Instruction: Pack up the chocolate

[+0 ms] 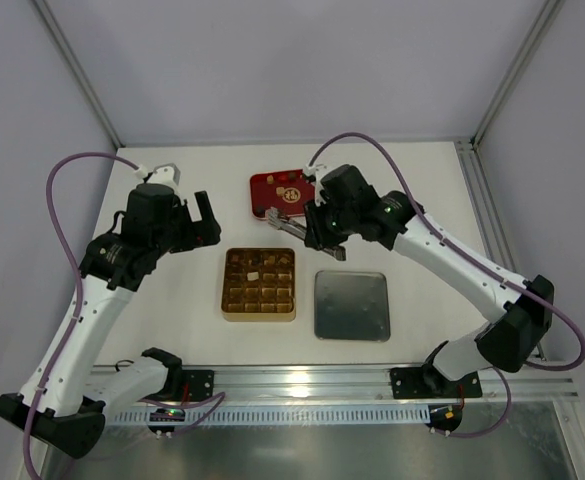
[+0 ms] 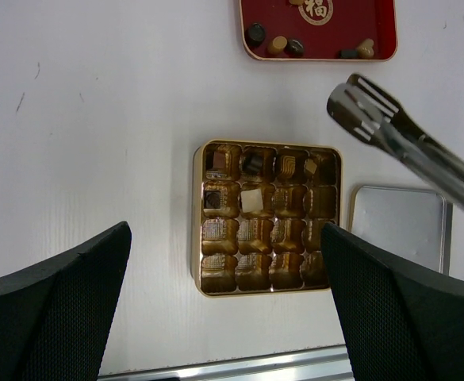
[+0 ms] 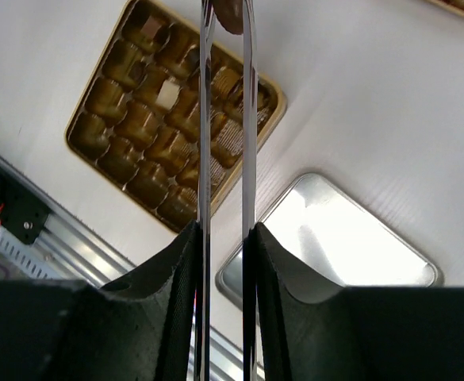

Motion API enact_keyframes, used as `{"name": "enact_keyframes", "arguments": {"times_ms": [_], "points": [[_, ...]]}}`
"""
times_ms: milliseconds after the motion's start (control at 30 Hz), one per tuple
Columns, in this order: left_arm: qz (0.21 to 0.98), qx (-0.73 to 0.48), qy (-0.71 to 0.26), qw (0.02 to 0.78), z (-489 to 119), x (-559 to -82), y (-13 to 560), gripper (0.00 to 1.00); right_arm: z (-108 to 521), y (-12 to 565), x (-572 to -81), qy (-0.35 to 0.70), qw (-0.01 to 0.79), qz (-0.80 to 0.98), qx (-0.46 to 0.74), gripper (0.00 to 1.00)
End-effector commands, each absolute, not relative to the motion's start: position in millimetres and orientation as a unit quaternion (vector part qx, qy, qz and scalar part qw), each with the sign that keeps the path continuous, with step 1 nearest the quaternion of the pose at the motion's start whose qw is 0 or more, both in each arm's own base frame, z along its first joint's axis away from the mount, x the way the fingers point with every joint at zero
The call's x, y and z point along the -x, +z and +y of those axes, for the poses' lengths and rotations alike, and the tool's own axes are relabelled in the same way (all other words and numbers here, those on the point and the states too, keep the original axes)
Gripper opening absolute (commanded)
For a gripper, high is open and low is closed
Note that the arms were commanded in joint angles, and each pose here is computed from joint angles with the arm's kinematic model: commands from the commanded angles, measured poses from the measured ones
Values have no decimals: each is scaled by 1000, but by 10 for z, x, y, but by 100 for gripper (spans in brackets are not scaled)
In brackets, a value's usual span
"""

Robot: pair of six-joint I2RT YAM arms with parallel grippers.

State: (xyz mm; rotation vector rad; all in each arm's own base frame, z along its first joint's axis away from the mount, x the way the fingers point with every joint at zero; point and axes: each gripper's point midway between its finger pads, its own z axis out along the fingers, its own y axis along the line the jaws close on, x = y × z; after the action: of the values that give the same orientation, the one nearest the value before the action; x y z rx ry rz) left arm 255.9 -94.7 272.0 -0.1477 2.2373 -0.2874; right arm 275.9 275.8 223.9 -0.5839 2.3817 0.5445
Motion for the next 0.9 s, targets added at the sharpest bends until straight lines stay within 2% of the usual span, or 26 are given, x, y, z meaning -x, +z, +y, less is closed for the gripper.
{"name": "enact_keyframes", "arguments": {"times_ms": [0,300,667,867], "points": [[884,56,-129,446,-997,-2626,2824,100,2890,2263,-2508,224,323,891,226,33],[885,54,-126,445,-993,-2631,2818,100,2990,1967,-1965,229,285,897,250,33],[886,54,-124,443,-984,-2623,2798,100,3012,1826,-1900,213,280,900,259,33],[887,55,-124,441,-982,-2616,2787,100,3031,1830,-1883,216,279,898,261,37]]}}
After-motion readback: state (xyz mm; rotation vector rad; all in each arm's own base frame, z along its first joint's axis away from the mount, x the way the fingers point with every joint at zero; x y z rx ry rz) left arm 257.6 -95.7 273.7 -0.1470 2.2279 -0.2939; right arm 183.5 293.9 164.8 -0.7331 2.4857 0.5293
